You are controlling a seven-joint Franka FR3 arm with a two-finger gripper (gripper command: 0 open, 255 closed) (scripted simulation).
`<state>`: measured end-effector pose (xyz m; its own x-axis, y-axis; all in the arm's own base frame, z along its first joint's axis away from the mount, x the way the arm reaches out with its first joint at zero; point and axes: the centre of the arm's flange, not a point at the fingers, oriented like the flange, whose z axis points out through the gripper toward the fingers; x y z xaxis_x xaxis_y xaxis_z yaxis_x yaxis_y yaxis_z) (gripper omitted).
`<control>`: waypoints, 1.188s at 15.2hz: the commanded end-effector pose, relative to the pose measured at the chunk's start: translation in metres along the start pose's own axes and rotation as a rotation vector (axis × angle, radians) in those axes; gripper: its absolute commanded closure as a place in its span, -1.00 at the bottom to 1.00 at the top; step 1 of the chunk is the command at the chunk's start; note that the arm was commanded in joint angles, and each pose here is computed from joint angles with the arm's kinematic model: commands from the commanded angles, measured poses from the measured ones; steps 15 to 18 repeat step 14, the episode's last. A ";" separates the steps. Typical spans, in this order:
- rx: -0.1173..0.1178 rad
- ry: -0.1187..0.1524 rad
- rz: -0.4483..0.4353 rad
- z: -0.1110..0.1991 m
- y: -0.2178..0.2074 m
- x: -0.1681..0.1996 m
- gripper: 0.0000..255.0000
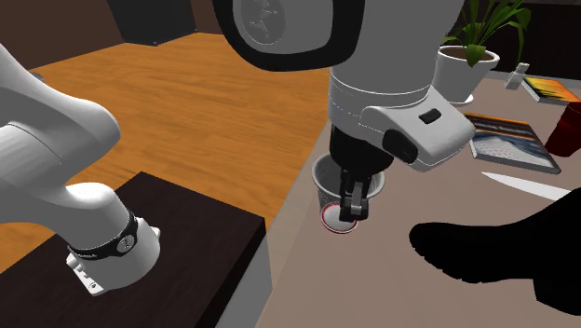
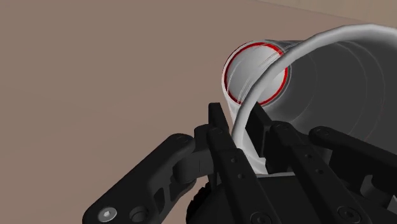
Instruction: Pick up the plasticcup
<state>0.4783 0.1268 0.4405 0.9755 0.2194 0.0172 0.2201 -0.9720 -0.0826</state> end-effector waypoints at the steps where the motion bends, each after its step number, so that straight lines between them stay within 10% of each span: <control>1: 0.000 0.000 0.000 -0.010 -0.001 0.000 1.00; 18: 0.000 0.000 0.000 -0.068 -0.006 0.001 1.00</control>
